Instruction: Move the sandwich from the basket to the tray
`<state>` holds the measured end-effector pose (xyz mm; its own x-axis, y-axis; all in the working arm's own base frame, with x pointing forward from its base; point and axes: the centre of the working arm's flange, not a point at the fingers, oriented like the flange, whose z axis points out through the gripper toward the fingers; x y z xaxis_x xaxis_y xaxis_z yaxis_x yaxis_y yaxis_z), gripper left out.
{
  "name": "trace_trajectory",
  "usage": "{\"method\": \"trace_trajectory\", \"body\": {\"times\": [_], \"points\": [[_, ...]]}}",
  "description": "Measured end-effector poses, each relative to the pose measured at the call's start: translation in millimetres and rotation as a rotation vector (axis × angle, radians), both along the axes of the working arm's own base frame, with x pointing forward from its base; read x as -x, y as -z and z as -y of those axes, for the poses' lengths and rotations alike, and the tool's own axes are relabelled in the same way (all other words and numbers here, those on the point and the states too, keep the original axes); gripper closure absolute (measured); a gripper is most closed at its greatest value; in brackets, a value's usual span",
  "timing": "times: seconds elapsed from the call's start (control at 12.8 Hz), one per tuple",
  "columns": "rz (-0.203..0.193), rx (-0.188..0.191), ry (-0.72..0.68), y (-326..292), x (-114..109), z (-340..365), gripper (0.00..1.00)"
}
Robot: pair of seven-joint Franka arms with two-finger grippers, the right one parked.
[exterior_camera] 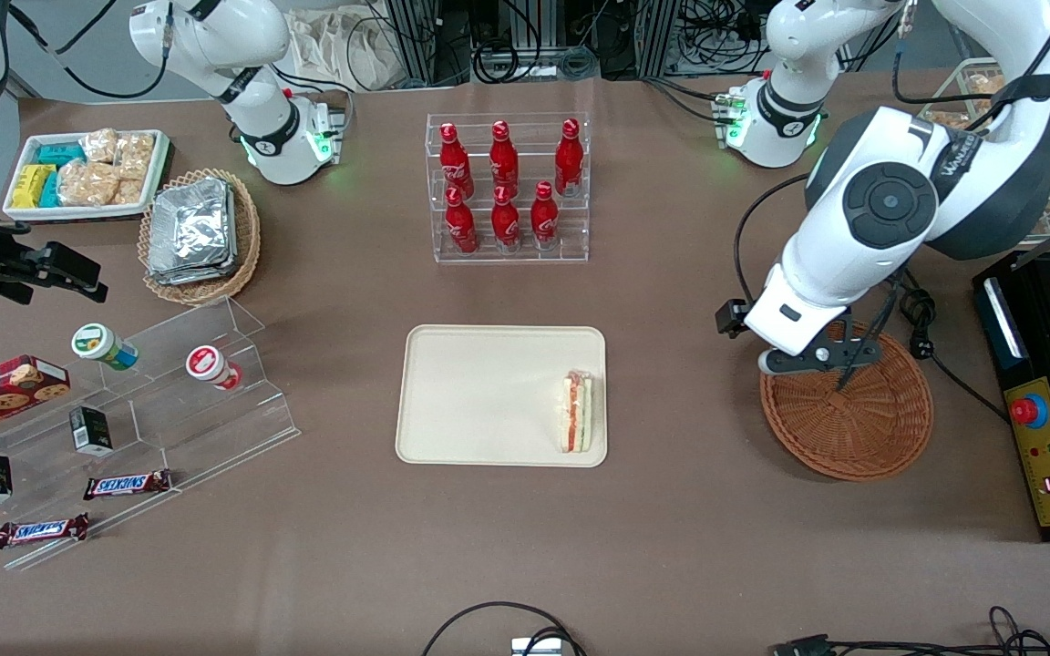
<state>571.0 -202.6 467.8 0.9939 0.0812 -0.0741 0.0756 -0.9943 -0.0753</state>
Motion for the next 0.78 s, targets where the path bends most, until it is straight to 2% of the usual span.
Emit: {"method": "trace_trajectory", "body": {"times": [0.16,0.39,0.78], "points": [[0.001,0.000,0.018,-3.1,-9.1,-12.2,0.00],[0.004,0.037,0.017,-24.8,-17.3,-50.7,0.00],[0.010,0.042,0.029,-47.7,-24.8,-147.0,0.00]]}}
